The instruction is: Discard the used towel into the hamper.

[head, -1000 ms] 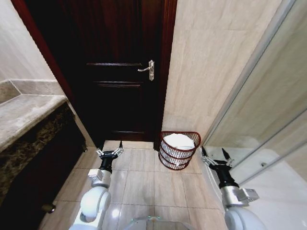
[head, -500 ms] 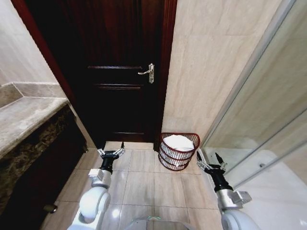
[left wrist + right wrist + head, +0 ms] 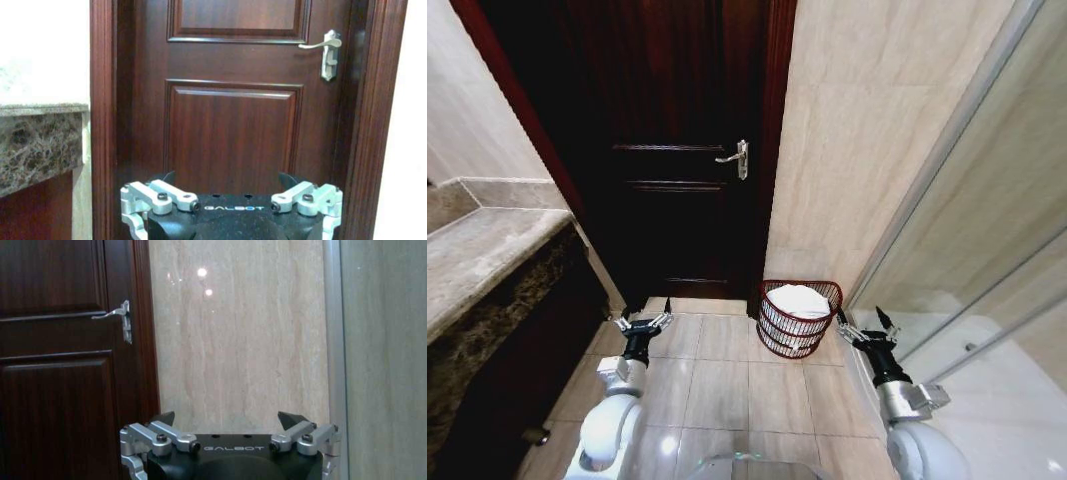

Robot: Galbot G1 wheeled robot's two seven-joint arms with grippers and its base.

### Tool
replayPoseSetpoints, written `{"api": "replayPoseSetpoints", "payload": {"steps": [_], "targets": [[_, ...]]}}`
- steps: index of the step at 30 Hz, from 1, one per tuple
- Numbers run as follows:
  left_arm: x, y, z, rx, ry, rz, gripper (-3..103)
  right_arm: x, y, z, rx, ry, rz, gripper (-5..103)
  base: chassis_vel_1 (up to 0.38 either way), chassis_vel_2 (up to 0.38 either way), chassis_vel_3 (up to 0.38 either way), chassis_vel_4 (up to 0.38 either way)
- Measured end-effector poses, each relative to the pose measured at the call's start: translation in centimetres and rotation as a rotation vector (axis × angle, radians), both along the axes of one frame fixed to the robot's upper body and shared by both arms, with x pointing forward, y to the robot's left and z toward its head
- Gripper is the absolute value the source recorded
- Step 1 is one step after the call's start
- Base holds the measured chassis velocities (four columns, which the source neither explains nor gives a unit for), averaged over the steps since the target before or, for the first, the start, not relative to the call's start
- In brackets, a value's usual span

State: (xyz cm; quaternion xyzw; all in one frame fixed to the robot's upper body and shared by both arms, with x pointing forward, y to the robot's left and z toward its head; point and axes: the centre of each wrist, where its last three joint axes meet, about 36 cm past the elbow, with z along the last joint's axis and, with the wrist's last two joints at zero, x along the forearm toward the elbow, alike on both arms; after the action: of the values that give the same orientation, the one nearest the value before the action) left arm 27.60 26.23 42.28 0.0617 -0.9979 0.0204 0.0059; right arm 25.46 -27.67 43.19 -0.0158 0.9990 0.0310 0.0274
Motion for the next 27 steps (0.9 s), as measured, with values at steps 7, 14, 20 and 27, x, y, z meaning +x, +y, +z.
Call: {"api": "replayPoseSetpoints", "payload": {"steps": [7, 14, 20, 27], "targets": [[0.02, 0.10, 0.07, -0.001, -0.005, -0.006, 100, -0.15, 0.47, 0.12, -0.001, -0.001, 0.005, 100, 0.000, 0.000, 0.000, 0.000], [0.03, 0.23, 0.33, -0.004, -0.012, -0.007, 100, -0.35, 0.63, 0.03, -0.004, 0.001, 0.004, 100, 0.000, 0.000, 0.000, 0.000], [-0.04, 0.32, 0.40, -0.001, -0.012, -0.009, 100, -0.35, 0.59, 0.00, -0.006, 0.002, 0.003, 100, 0.000, 0.000, 0.000, 0.000], [-0.10, 0.37, 0.55, 0.001, -0.015, -0.008, 100, -0.48, 0.41, -0.05, -0.004, 0.011, -0.002, 100, 0.000, 0.000, 0.000, 0.000]]}}
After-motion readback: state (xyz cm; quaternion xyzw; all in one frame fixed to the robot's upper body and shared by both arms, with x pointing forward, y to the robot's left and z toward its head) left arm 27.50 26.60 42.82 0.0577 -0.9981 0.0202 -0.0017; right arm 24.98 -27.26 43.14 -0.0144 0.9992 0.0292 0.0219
